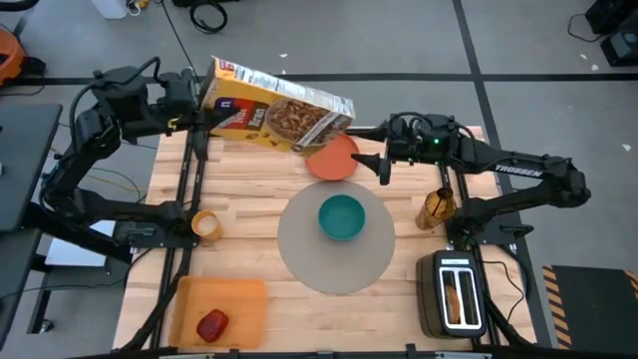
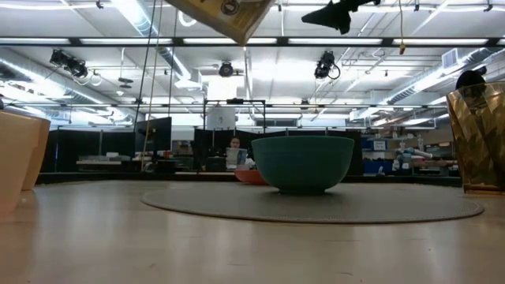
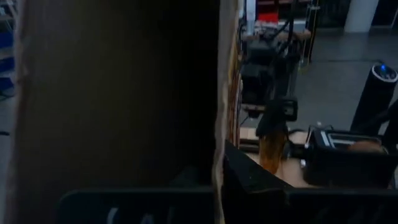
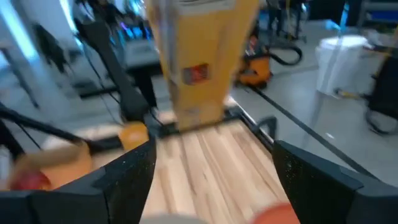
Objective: Arrange a breakfast setting
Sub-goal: Pour the cereal into the green bowl
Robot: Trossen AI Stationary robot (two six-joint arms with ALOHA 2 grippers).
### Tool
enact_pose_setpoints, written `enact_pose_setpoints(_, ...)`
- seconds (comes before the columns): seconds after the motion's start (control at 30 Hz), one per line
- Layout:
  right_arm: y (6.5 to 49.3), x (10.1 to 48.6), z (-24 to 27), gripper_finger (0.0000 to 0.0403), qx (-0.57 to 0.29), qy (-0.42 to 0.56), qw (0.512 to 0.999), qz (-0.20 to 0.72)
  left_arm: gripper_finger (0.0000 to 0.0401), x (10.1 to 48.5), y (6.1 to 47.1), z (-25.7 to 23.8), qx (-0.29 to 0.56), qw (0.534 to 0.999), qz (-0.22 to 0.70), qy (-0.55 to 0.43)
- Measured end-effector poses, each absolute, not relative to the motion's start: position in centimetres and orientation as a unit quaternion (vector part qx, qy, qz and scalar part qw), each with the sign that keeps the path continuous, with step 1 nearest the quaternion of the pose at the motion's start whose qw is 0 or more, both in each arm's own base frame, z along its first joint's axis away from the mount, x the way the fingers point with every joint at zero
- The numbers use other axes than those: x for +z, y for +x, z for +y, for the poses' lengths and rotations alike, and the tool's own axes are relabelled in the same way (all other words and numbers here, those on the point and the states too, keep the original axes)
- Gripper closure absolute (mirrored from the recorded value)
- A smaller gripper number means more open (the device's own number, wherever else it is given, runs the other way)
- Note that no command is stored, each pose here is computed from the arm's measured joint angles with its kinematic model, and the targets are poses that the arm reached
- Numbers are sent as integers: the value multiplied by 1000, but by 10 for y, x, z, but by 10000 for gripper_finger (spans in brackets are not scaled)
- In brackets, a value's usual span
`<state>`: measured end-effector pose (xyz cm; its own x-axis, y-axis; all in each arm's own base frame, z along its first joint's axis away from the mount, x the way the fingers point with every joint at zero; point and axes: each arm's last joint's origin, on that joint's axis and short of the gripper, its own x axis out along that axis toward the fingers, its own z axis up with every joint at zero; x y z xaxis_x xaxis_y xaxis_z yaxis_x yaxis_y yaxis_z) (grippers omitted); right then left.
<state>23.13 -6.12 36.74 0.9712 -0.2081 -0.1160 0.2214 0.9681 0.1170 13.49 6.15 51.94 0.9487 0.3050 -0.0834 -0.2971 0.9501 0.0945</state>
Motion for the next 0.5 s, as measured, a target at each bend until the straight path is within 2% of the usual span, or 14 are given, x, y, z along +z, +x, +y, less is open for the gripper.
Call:
enact_pose_setpoints(0.3,245,383,-66,19,-80,40,994,-55,397,528,138,56,130,991,3,43)
enact_pose_setpoints(0.5,247,397,-75,15,-85,20,986,-144,398,530,139,53,114,992,-6,46)
